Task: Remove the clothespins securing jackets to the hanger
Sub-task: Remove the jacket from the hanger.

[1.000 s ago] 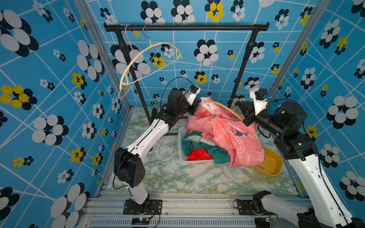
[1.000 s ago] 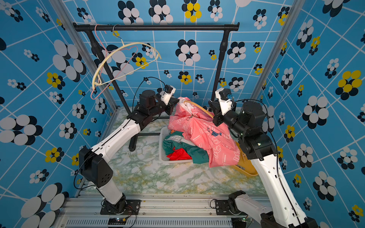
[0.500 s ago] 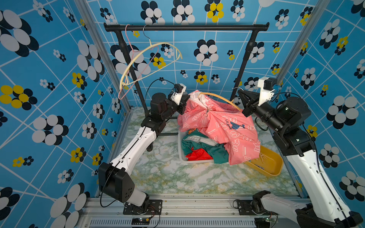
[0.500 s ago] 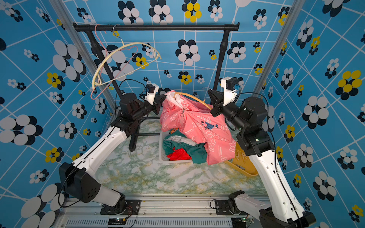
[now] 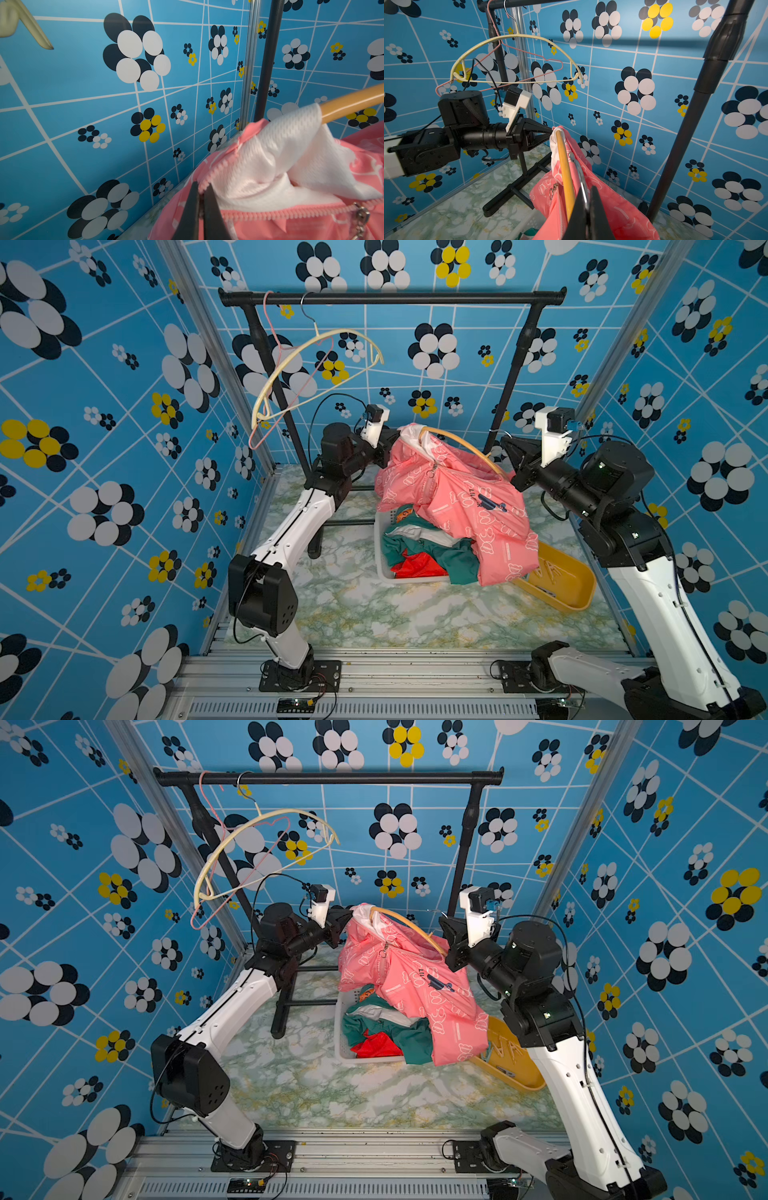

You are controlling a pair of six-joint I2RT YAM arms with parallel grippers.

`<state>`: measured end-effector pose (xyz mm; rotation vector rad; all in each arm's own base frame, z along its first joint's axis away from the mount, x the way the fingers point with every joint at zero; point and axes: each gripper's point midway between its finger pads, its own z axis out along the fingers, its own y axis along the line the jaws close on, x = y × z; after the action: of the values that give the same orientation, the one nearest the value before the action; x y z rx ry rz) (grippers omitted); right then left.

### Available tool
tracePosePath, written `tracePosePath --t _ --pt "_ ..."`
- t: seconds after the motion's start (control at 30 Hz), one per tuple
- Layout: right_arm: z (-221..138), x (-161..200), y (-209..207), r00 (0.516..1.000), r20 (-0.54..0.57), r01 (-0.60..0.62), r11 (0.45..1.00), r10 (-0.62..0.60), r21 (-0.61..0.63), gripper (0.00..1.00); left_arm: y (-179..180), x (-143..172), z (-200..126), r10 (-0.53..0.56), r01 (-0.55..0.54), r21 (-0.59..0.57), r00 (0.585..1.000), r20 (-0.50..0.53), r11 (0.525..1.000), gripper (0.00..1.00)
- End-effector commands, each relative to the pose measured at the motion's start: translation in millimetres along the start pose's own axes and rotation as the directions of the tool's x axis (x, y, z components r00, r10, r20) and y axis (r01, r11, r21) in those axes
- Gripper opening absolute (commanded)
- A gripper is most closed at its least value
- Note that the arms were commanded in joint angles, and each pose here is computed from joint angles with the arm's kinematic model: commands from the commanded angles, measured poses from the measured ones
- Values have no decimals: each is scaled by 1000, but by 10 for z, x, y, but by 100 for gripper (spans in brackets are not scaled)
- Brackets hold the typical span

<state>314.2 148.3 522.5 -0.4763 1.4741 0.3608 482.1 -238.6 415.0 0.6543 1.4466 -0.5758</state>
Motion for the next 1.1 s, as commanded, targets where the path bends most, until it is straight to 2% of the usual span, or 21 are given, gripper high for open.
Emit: tracePosePath --t 0.0,0.17,0.3,0.47,0.63,0.77,0.97,1.07 --pt "-1042 -1162 -288 927 336 75 959 -168 273 0 1374 813 -321 -112 4 -458 972 -208 889 0" --pt "-1354 -1170 -360 914 340 89 926 -222 366 0 1539 1133 -267 -154 13 -500 958 -242 866 0" --pt "-1553 -1218 -389 902 356 84 907 -246 413 0 1566 1220 -220 -175 35 -497 955 -238 867 0" --pt "-1321 -1045 -404 922 310 98 915 -232 391 0 1339 1042 -165 -157 64 -431 970 -184 900 0" --pt "-1120 -971 -408 930 298 97 926 -215 365 0 642 288 -217 -3 -21 -300 997 -81 954 0" --pt "-1027 -872 -416 936 287 93 929 -204 358 0 -5 -277 -313 94 -88 -178 995 30 980 0" --pt "-985 -751 -417 942 281 80 933 -187 352 0 -717 -1032 -448 164 -164 -20 964 211 986 0" --pt "-985 -688 -431 944 275 73 931 -180 359 0 -897 -1435 -484 201 -208 -5 936 291 978 0"
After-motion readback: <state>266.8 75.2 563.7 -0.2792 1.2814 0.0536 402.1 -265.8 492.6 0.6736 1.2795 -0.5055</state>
